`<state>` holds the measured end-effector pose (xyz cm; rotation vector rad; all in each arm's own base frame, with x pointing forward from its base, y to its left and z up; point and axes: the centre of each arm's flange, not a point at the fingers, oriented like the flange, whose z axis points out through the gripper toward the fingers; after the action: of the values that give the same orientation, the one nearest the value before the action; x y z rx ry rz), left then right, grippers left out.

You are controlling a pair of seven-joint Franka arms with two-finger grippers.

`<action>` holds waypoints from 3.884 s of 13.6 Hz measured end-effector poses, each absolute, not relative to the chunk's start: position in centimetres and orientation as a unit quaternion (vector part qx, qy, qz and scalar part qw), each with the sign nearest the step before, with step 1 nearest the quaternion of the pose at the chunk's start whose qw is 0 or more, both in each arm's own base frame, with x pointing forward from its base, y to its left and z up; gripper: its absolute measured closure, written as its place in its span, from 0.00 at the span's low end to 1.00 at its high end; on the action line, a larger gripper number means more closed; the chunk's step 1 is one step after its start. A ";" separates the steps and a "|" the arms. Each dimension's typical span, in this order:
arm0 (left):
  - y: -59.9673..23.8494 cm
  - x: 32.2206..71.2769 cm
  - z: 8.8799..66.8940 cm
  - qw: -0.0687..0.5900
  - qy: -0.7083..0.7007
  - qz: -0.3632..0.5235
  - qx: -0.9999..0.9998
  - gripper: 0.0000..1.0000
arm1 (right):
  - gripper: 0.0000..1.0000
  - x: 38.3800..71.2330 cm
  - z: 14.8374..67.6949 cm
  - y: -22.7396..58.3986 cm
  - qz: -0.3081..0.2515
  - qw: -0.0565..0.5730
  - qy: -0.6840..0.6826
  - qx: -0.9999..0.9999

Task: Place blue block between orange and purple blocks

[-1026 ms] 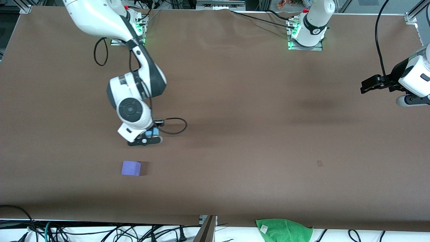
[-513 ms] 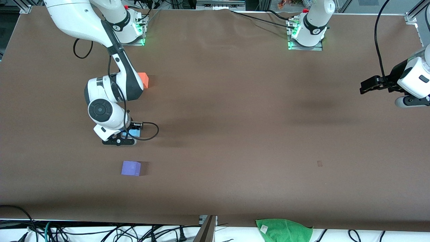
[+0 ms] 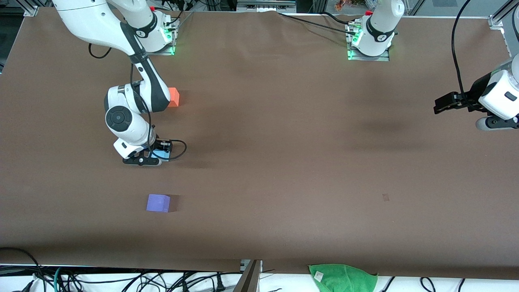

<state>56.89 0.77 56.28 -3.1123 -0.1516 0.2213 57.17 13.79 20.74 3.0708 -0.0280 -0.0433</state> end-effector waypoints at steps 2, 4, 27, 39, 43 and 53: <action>0.8 56.9 56.3 0.009 -0.049 0.071 -0.996 0.00 | 0.40 56.8 20.7 14.5 -0.015 0.032 0.003 0.999; 0.8 56.9 56.3 0.009 -0.049 0.071 -0.996 0.00 | 0.40 56.5 20.6 15.0 -0.017 0.030 0.019 0.999; 0.4 56.8 56.5 0.009 -0.045 0.069 -0.997 0.00 | 0.00 64.4 53.3 8.1 -0.073 0.057 0.080 0.992; 0.2 56.4 56.4 0.010 -0.044 0.078 -0.996 0.00 | 0.00 58.8 57.4 5.6 -0.094 0.019 0.080 0.992; 0.2 56.3 56.5 0.010 -0.044 0.078 -0.996 0.00 | 0.00 56.4 61.0 2.9 -0.043 0.020 0.058 0.997; 0.3 56.2 56.6 0.010 -0.044 0.077 -0.996 0.00 | 0.00 55.1 60.7 1.1 -0.051 0.019 0.073 0.996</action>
<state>56.17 0.26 56.61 -3.1095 -0.1382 0.2402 55.12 1.10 60.67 3.0909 0.2267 -0.1573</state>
